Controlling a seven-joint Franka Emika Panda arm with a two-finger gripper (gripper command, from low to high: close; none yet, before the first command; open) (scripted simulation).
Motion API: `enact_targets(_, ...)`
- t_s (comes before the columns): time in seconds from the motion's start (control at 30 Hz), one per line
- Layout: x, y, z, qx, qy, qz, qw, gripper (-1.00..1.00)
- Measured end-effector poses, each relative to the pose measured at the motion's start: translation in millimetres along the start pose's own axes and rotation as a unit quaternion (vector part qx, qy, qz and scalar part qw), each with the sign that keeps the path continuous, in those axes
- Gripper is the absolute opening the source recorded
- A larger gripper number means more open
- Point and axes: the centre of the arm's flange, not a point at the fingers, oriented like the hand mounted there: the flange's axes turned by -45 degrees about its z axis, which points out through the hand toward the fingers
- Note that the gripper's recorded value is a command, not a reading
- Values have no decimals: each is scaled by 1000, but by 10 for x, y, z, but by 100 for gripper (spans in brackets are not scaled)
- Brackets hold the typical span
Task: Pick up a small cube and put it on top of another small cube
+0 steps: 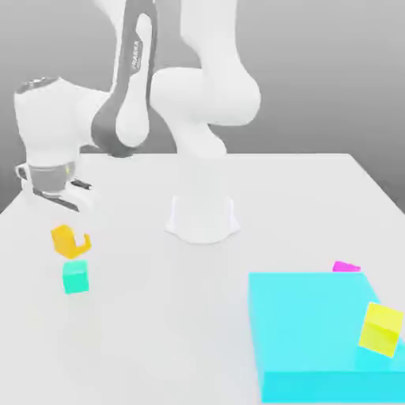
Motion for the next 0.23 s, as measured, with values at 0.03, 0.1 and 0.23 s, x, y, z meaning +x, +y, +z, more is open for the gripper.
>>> enact_targets(0.03,1,-1,53,1,0,0,1000,-100)
enact_targets(0.1,-2,4,150,-2,0,-1,1000,-100)
enact_targets(0.23,-23,76,303,-23,5,3,1000,-100)
